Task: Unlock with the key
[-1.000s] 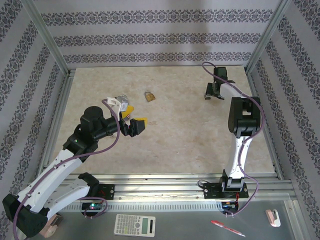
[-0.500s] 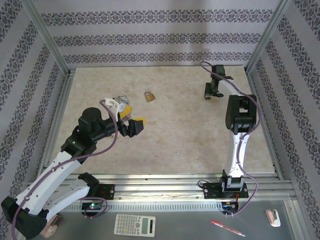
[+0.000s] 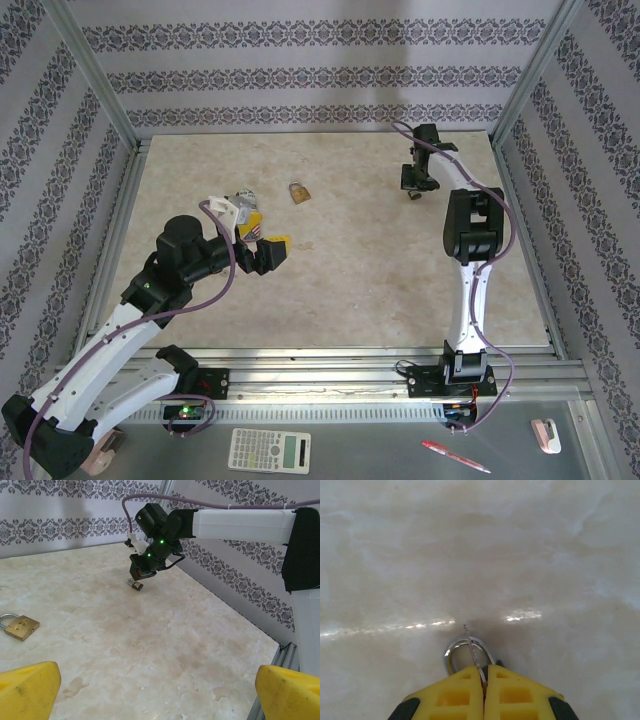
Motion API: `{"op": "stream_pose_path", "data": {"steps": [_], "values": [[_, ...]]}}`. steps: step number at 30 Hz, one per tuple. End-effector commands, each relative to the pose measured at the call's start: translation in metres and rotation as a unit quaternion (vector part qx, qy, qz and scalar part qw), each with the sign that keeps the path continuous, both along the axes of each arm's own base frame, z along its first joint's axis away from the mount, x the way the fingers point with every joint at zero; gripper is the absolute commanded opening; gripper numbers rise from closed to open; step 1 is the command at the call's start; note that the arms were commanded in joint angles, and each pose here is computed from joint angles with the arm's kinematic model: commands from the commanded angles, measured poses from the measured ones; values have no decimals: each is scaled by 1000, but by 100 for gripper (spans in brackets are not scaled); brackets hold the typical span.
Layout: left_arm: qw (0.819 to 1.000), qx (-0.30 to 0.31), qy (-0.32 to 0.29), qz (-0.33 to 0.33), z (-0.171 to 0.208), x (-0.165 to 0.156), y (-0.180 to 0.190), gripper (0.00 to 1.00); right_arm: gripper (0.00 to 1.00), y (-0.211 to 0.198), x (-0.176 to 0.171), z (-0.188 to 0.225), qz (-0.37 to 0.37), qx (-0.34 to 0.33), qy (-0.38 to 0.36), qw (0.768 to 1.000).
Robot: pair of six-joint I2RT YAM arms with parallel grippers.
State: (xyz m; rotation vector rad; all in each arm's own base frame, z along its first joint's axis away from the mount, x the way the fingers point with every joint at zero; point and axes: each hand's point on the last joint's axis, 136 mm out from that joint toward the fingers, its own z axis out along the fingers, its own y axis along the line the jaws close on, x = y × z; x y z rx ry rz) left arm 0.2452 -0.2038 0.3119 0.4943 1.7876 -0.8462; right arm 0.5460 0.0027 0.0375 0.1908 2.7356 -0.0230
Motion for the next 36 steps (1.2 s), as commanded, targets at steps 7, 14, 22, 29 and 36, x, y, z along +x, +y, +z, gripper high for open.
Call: {"op": "stream_pose_path", "data": {"steps": [7,14,22,29,36], "values": [[1000,4,-6,-8,-5,-7,1,100,0,-6,-17,-2,-14,15,31,999],[1000,5,-19,-3,-2,-10,5,99,0,18,-25,-2,8,44,37,998],[1000,0,-23,-1,-2,-9,5,100,0,53,-48,-6,55,48,57,996],[1000,-2,-8,11,-11,-6,7,100,0,112,-85,-13,101,73,85,989],[999,-6,24,46,-30,1,15,99,0,164,-137,-10,95,114,76,986]]}}
